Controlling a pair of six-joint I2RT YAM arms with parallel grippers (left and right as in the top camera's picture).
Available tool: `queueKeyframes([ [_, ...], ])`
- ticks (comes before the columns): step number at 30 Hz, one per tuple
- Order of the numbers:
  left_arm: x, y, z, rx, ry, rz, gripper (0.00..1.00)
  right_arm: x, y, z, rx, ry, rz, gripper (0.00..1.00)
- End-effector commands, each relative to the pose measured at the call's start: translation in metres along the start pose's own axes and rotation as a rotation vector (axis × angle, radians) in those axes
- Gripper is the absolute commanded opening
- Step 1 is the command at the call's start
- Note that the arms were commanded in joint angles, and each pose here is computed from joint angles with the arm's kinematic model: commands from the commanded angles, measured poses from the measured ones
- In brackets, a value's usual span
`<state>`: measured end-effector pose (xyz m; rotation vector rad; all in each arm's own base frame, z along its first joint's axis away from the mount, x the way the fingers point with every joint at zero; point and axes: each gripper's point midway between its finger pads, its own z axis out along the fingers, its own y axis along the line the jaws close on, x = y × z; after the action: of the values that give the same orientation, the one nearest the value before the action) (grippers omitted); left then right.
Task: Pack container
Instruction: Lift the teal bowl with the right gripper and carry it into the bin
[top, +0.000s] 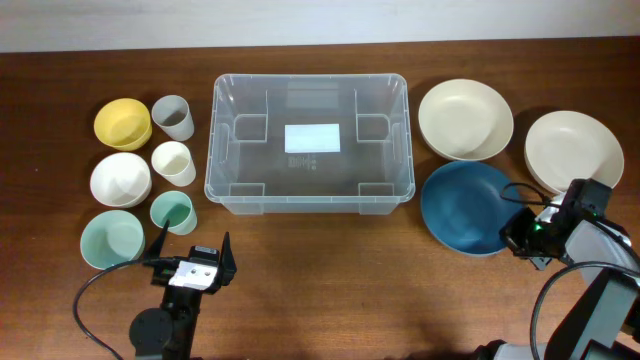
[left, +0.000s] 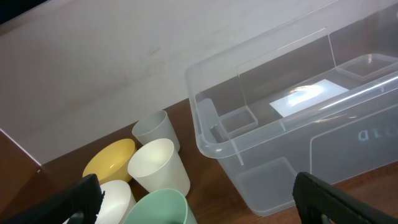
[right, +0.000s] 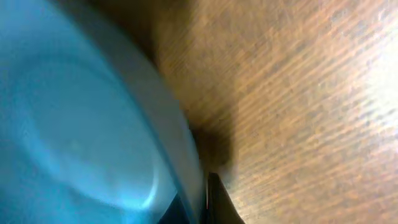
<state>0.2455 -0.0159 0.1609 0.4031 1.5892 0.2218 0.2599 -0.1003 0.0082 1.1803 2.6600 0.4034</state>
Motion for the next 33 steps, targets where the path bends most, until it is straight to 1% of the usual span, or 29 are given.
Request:
queueKeyframes([
  [1, 0.001, -0.002, 0.000, 0.009, 0.000, 0.011, 1.00, 0.005, -0.004, 0.001, 0.004, 0.025, 0.030, 0.04],
  [6, 0.001, -0.002, 0.000, 0.009, 0.000, 0.011, 1.00, 0.005, 0.001, -0.011, 0.003, 0.023, 0.035, 0.04],
  [12, 0.001, -0.002, 0.000, 0.009, 0.000, 0.011, 1.00, 0.001, 0.016, -0.055, -0.008, -0.010, 0.024, 0.04],
  [16, 0.001, -0.002, 0.000, 0.009, 0.000, 0.011, 1.00, 0.001, 0.031, -0.099, -0.027, -0.059, 0.007, 0.04],
  [17, 0.001, -0.002, 0.000, 0.009, 0.000, 0.011, 1.00, 0.000, 0.038, -0.121, -0.038, -0.093, -0.004, 0.04],
  [21, 0.001, -0.002, 0.000, 0.009, 0.000, 0.011, 1.00, -0.004, 0.056, -0.171, -0.073, -0.198, -0.039, 0.04],
  [25, 0.001, -0.002, 0.000, 0.009, 0.000, 0.011, 1.00, -0.010, 0.076, -0.226, -0.124, -0.336, -0.059, 0.04],
  [28, 0.001, -0.002, 0.000, 0.009, 0.000, 0.011, 1.00, -0.011, 0.100, -0.262, -0.234, -0.423, -0.063, 0.04],
  [29, 0.001, -0.002, 0.000, 0.009, 0.000, 0.011, 1.00, -0.009, 0.118, -0.275, -0.318, -0.444, -0.091, 0.04],
  [31, 0.001, -0.002, 0.000, 0.009, 0.000, 0.011, 1.00, -0.004, 0.141, -0.283, -0.417, -0.445, -0.124, 0.04],
  [33, 0.001, -0.002, 0.000, 0.009, 0.000, 0.011, 1.00, 0.001, 0.157, -0.282, -0.452, -0.427, -0.139, 0.03],
])
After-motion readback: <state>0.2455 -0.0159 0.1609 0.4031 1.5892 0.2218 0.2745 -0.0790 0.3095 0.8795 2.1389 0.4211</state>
